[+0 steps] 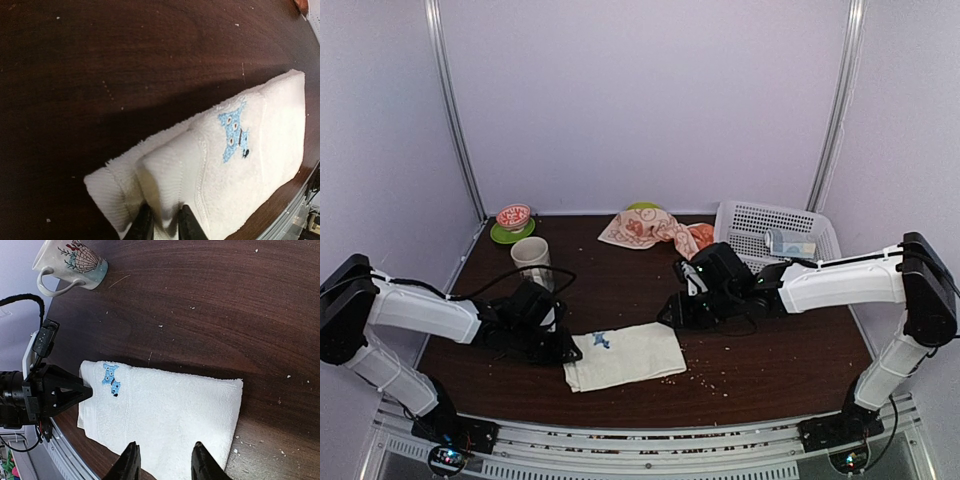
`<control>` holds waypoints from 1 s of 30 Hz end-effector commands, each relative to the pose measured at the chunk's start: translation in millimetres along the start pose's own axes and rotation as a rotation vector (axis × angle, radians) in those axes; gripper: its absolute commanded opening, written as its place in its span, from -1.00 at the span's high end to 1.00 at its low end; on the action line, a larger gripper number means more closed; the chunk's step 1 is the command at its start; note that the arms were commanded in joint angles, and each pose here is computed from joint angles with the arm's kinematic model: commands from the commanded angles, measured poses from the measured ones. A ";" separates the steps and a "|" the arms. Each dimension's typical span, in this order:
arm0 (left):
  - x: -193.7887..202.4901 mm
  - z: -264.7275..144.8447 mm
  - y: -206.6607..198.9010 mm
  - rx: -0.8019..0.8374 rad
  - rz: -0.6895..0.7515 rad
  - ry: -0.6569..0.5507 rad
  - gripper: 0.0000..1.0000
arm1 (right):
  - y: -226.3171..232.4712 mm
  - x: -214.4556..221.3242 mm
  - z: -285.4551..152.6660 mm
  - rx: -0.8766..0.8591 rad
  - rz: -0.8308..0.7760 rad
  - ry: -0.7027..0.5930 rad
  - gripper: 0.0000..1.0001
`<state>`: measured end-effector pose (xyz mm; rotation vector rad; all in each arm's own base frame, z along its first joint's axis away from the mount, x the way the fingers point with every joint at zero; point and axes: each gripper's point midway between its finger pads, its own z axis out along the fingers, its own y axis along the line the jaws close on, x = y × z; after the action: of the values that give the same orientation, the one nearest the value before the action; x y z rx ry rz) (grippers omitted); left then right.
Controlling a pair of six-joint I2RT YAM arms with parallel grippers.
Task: Roll the towels
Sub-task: Adjust the towel at the center of the board.
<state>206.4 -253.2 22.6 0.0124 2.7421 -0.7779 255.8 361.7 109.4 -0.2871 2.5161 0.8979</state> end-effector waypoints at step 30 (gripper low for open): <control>-10.8 -54.8 -9.8 0.000 0.013 -0.076 1.00 | -1.3 -6.8 -6.0 -0.019 0.013 -0.024 0.34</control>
<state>202.2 -243.3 72.6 0.0325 2.6711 -0.7991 258.7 359.2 114.5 -0.2764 2.5012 0.9119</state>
